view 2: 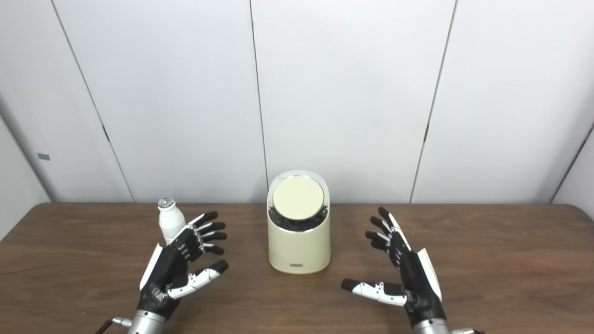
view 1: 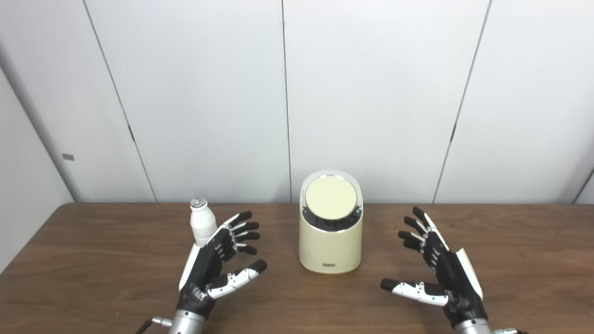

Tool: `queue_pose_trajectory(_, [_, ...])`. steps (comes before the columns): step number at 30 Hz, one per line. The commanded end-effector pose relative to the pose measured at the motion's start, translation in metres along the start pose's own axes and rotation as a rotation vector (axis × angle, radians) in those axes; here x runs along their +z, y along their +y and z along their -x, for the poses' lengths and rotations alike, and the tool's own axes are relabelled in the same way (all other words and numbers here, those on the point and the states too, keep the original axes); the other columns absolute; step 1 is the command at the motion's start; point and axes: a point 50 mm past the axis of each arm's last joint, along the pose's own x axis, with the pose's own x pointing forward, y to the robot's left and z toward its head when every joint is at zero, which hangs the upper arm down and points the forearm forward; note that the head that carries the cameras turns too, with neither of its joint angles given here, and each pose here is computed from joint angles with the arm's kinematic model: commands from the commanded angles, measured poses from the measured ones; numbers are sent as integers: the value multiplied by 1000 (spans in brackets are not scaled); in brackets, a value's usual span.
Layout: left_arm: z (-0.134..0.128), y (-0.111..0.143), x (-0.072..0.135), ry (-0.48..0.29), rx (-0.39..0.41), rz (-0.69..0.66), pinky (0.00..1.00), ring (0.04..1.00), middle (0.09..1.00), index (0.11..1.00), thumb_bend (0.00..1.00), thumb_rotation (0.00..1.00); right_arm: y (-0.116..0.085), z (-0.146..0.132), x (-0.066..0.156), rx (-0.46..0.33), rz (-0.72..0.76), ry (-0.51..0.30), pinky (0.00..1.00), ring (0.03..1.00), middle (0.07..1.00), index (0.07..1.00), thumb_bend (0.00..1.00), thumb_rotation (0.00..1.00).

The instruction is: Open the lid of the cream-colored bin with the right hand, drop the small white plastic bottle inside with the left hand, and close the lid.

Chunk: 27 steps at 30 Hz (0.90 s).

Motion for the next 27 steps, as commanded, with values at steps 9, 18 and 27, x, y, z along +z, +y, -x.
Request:
queue_pose_trajectory(9, [-3,1,8,-46,-4,-14,608,742,785,862,711,208,-2,-9,14,-2,10,-72,793,810,893,926,834,192])
queue_pose_trajectory(18, [-4,-1,5,-43,-10,-2,613,749,790,860,722,214,0,-11,16,-14,27,-73,775,810,886,920,808,220])
queue_pose_trajectory(27, [-9,-1,1,-34,-13,1,607,745,786,859,727,206,5,-37,43,-68,128,-131,730,825,868,918,812,321])
